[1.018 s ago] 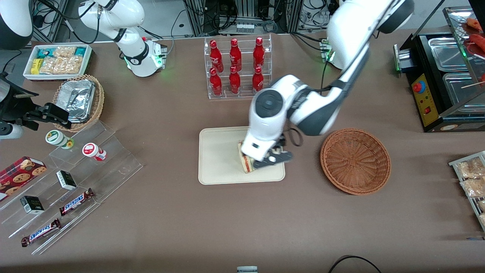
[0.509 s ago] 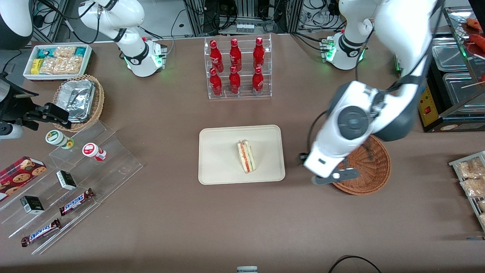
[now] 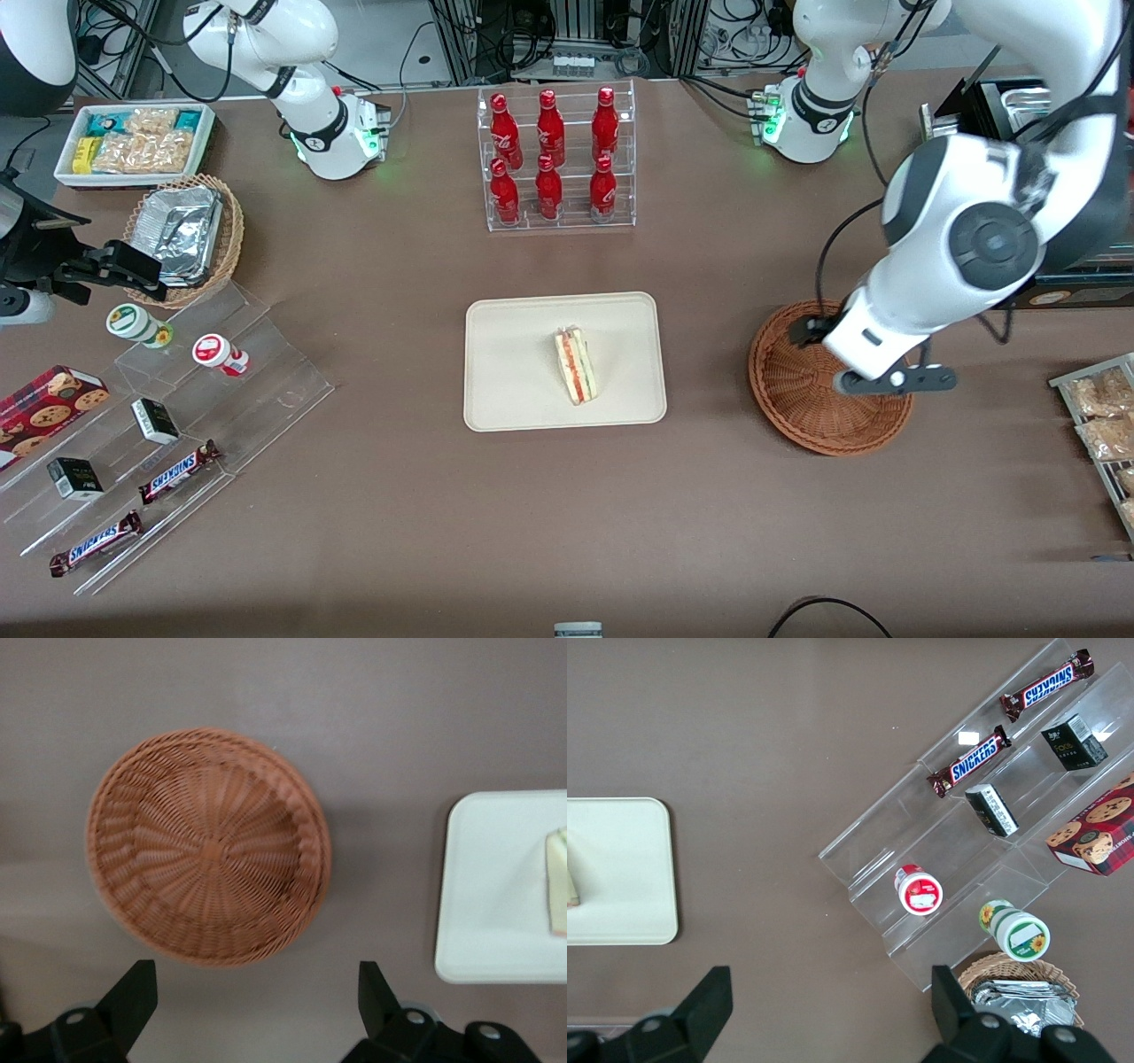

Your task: Place sandwich from basket to tray

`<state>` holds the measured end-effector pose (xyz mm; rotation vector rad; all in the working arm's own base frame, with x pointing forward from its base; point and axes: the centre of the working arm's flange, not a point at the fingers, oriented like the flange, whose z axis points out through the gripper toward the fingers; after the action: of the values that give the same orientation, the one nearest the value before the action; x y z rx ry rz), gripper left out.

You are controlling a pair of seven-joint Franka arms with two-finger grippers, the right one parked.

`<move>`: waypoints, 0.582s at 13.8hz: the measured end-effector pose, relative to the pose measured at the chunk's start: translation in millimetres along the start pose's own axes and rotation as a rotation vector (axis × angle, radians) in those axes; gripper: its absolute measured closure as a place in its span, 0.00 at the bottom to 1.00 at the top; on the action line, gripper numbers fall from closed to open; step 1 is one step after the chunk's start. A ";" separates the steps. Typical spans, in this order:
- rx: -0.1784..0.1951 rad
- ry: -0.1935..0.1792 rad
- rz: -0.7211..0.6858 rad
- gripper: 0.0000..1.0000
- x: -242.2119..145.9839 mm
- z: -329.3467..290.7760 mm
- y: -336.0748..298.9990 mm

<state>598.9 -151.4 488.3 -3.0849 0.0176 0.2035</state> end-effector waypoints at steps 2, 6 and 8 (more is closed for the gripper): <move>-0.005 -0.028 0.025 0.00 -18.1 -27.3 -32.2; -0.012 -0.048 0.040 0.00 -54.5 -75.0 -111.4; -0.009 -0.055 0.025 0.00 -68.9 -88.3 -125.1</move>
<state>544.1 -30.3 590.9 -3.0878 0.0539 0.2904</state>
